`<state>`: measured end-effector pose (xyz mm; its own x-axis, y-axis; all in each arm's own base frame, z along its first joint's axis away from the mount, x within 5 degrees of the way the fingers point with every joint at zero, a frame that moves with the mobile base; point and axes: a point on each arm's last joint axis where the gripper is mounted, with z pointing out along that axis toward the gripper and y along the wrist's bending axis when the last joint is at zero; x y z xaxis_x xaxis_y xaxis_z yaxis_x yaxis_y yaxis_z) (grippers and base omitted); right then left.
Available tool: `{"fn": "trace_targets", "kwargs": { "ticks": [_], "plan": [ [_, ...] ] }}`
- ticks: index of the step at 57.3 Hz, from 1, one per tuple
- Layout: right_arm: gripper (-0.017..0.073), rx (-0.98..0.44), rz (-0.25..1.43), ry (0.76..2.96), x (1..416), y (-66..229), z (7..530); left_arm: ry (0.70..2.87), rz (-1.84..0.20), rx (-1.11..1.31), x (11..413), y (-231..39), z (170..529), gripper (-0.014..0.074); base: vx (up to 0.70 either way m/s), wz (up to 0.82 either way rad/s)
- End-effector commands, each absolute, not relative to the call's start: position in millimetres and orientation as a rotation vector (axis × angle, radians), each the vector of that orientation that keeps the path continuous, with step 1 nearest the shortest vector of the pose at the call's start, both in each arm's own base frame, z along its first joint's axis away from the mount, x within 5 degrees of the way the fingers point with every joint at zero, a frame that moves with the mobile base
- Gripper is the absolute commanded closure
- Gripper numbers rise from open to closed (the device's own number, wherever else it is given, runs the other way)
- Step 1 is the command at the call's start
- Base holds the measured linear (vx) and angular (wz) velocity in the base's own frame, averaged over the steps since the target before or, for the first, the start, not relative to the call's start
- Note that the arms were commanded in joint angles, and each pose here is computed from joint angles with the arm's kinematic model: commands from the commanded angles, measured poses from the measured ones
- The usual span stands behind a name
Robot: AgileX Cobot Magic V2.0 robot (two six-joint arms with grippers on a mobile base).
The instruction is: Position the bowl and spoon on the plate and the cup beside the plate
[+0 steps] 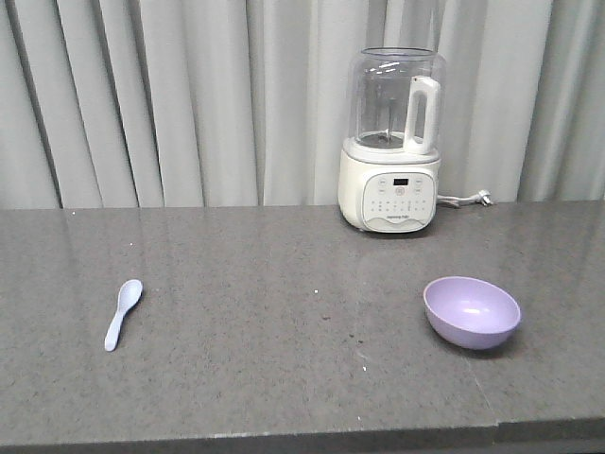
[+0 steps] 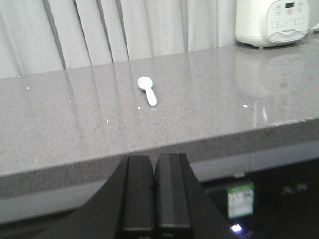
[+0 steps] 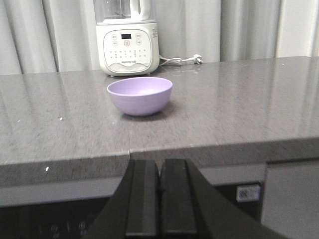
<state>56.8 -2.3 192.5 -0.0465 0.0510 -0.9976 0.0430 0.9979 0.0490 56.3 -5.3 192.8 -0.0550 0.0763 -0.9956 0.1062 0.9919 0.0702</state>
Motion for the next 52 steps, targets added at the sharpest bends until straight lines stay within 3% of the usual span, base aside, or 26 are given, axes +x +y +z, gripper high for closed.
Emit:
{"fn": "trace_targets", "kwargs": {
  "ticks": [1, 26, 52],
  "plan": [
    [0.0568, 0.061, -0.008, 1.540, 56.6, -2.5, 198.8, 1.505, -0.044, 0.127, 53.8, -5.9, 209.6, 0.0597, 0.44, 0.05],
    [0.0568, 0.061, -0.008, 1.541, 56.6, -2.5, 198.7, 1.505, -0.044, 0.127, 53.8, -5.9, 209.6, 0.0597, 0.40, 0.11],
    [0.0568, 0.061, -0.008, 1.541, 56.6, -2.5, 198.7, 1.505, -0.044, 0.127, 53.8, -5.9, 209.6, 0.0597, 0.13, 0.01]
  ]
}}
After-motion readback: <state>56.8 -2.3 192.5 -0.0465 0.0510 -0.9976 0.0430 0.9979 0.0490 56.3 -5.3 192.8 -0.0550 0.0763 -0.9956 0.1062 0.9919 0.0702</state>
